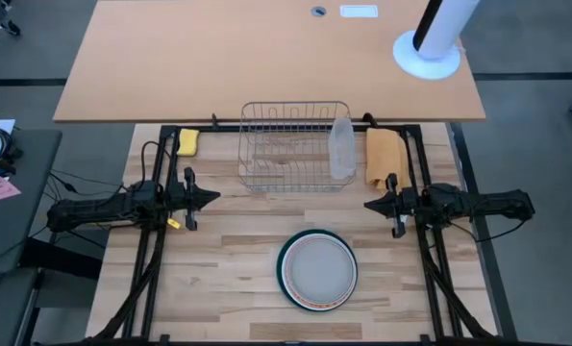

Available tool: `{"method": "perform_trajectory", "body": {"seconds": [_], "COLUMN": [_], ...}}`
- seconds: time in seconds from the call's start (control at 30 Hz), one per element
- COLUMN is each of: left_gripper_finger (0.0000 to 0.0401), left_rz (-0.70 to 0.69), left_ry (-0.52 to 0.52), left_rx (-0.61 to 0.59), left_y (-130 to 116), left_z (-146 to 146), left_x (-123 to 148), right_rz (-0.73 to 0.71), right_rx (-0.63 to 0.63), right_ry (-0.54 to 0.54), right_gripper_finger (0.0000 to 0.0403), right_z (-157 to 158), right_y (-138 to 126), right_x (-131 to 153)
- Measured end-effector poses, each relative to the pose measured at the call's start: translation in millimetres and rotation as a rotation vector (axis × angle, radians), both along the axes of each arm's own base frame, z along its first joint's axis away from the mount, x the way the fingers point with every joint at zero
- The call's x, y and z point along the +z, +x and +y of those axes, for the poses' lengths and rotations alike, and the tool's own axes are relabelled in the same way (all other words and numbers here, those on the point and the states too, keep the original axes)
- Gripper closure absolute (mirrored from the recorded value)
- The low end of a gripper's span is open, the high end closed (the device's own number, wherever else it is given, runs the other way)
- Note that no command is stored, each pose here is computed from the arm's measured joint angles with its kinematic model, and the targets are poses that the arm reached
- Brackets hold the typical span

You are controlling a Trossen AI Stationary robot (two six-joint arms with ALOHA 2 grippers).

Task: Sort dishes
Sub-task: Put the gray plate into the dish rack

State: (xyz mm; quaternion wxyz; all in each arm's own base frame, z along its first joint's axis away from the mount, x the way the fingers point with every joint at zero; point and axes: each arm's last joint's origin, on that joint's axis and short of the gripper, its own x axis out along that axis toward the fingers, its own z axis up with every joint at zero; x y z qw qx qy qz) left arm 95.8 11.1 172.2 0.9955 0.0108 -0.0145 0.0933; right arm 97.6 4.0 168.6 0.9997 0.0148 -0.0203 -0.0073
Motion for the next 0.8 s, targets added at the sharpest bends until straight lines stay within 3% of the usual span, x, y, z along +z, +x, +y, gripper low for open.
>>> {"method": "perform_trajectory", "body": {"seconds": [0.37,0.6,0.8], "left_gripper_finger": [0.0401,0.0401,0.0401], "left_rz": [-0.001,0.000,-0.001], "left_ry": [0.000,0.000,0.000], "left_rx": [0.000,0.000,0.000], "left_y": [0,0,0], "left_z": [0,0,0], "left_x": [0,0,0], "right_rz": [0.003,-0.033,-0.043], "right_rx": [0.001,0.006,0.002], "right_ry": [0.019,0.062,0.001], "right_gripper_finger": [0.0403,0.0403,0.0403], "right_z": [0,-1,-1], "right_y": [-1,-9,-13], "right_x": [6,57,126]}}
